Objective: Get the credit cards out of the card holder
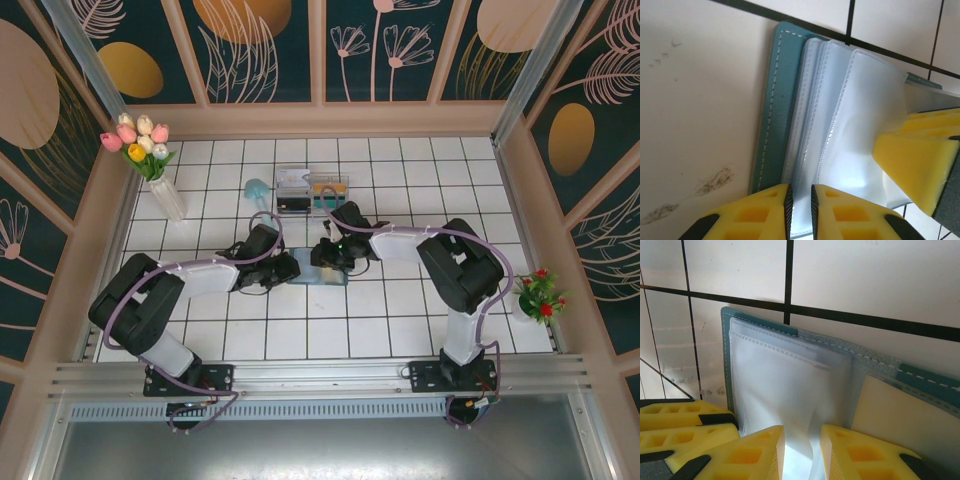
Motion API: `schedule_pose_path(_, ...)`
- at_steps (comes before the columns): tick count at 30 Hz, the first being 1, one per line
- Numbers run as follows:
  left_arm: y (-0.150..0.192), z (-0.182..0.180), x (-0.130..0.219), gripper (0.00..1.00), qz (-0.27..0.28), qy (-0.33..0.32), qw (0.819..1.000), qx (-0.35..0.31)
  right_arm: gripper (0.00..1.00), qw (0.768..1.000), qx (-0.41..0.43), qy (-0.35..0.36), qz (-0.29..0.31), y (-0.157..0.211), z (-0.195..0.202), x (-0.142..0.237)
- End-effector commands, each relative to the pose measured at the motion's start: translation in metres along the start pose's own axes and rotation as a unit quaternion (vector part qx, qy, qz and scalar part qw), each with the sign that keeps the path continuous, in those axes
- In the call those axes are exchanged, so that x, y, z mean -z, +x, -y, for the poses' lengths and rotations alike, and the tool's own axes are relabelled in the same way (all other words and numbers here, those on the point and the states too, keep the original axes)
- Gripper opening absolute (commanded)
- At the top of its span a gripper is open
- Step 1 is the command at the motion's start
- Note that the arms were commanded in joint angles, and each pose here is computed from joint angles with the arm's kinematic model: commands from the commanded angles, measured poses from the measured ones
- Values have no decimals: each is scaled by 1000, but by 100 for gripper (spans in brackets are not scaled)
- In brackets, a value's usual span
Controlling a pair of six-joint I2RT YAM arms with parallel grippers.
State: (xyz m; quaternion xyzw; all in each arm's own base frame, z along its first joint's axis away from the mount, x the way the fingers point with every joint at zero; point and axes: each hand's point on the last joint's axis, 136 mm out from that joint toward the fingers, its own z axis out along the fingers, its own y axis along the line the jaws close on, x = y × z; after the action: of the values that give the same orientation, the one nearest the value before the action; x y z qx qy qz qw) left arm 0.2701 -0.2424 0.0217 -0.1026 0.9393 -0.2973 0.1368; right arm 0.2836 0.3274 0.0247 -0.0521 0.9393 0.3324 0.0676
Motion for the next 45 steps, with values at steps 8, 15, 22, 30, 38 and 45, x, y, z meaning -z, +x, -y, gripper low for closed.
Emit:
schedule_pose_path(8,8,39,-9,14,-44,94,995,-6,27,999,-14,22,-27,13,25,-11)
schedule_pose_path(15,4,66,5,14,-39,151,987,-33,26,999,-14,7,-33,15,21,-12)
schedule_pose_path(22,-5,50,8,13,-13,92,995,-39,25,1000,-6,-9,-10,3,5,4)
schedule_pose_path(30,-31,25,53,22,58,-39,995,-75,36,991,36,-32,123,-45,-53,96)
schedule_pose_path(38,-94,25,157,61,237,-164,950,-118,55,931,32,86,352,-91,-22,237)
schedule_pose_path(45,-124,11,245,98,421,-198,880,-91,82,815,0,212,539,-81,31,358)
